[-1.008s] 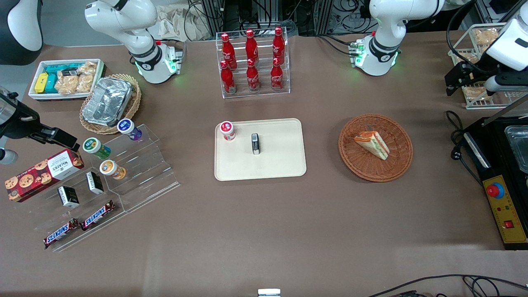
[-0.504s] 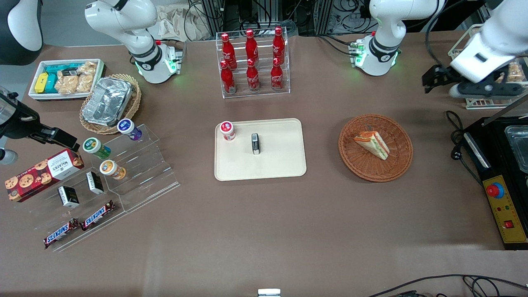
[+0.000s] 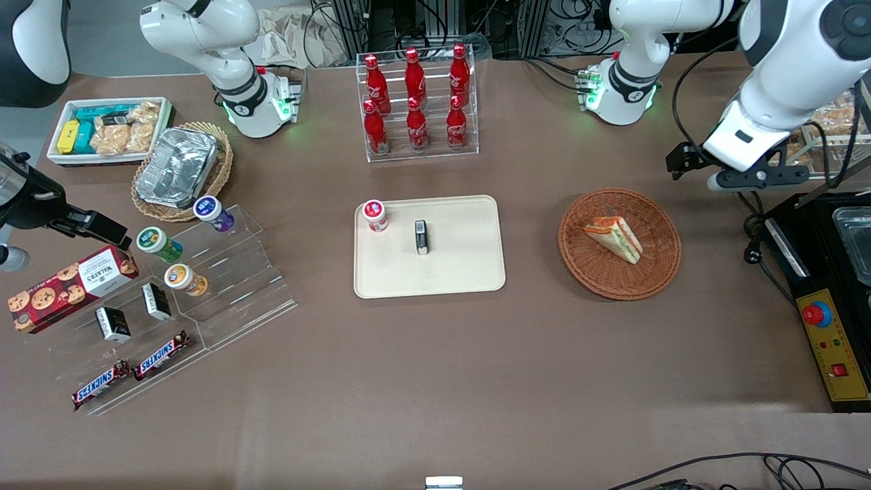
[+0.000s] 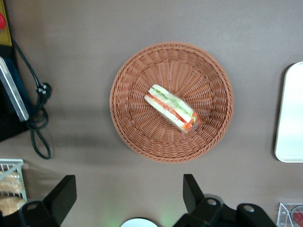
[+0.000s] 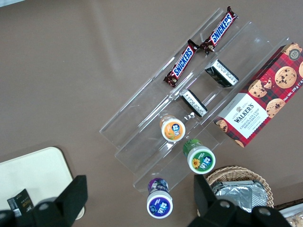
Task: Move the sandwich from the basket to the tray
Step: 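Move the left gripper over the wicker basket and lower toward the sandwich, then close the left gripper on the wrapped sandwich in the basket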
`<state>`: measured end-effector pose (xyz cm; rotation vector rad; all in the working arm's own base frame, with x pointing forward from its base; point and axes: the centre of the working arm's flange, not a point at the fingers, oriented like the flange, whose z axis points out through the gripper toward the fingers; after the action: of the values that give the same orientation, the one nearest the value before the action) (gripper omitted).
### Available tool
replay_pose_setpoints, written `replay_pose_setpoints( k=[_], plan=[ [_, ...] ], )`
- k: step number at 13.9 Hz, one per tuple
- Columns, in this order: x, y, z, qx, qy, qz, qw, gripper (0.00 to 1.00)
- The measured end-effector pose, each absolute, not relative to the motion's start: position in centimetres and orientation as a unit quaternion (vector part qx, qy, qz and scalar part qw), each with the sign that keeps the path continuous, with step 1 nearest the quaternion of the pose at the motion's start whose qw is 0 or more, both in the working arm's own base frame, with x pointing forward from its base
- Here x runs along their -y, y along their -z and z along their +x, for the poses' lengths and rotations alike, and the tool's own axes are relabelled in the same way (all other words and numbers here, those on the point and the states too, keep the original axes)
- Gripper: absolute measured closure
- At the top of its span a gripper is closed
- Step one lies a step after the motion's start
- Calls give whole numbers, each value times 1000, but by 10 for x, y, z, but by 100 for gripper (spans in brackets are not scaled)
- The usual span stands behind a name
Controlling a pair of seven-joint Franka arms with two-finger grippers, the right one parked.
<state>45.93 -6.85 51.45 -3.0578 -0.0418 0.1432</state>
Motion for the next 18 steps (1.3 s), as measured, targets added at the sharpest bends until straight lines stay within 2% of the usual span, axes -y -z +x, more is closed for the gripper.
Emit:
replay_pose_setpoints(
  k=[6, 11, 18],
  plan=[
    [76, -452, 458, 111, -17, -993, 37, 0],
    [75, -396, 456, 220, -46, -973, 46, 0],
    [103, -322, 465, 331, -36, -942, 35, 0]
  ],
)
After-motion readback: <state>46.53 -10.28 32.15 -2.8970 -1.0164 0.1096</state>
